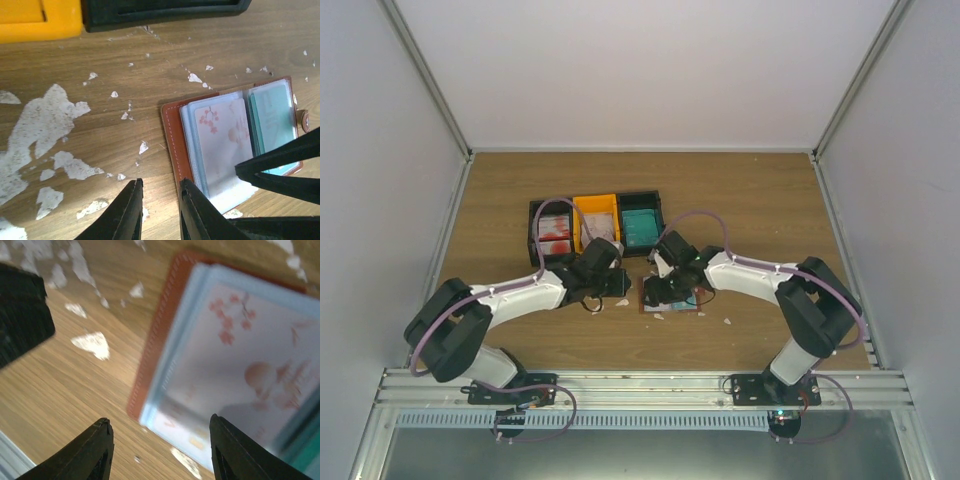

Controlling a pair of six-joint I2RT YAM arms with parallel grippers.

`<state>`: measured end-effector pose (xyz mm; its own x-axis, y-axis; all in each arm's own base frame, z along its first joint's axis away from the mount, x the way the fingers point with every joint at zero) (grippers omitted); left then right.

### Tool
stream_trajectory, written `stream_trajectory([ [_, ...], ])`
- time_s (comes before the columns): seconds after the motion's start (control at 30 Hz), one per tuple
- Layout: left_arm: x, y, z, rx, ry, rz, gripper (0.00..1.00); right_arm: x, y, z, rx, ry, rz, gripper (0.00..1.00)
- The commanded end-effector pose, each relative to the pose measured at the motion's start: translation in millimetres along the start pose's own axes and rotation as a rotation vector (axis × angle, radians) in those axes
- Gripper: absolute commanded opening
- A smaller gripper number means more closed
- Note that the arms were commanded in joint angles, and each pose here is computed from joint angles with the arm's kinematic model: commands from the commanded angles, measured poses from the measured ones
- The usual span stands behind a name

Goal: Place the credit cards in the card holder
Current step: Insert the credit card into the card holder, then turn over the card slot in the card holder.

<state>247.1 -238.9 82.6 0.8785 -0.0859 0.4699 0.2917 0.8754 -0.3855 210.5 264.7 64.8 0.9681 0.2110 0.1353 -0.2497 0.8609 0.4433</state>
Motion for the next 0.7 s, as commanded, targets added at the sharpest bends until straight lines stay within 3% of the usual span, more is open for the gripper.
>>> stream_trajectory([
  [0.0, 2, 4, 8, -0.009, -0.045, 0.030, 0.25, 25, 28, 0, 0.096, -0.066, -0.047, 0.54],
  [0.13, 3, -12, 15, -0.129, -0.050, 0.010, 0.27, 31, 21, 8, 0.045, -0.125, -0.077, 0.53],
  [0.27, 1, -35, 18, -0.286, -0.027, -0.004, 0.34, 22, -6, 19, -0.115, -0.151, -0.094, 0.51],
  [0.47, 0, -53, 12, -0.426, -0.012, 0.026, 0.28, -3, -29, 16, -0.195, -0.093, -0.094, 0.21],
  [0.67, -7, -47, -1, -0.403, 0.028, 0.056, 0.31, -11, -40, 10, -0.240, -0.065, -0.095, 0.18],
])
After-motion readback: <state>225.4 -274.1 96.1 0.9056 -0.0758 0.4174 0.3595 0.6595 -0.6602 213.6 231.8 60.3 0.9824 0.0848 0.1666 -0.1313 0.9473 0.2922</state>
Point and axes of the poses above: each gripper's point midway between its finger pads, its own z axis back along the fingers, its own y axis along the line the jaws close on, x = y × z, the point moved 3 cm from there along z, back along the fingers, and after that the axes turned 7 degrees about -z, right-handed, at the moved point
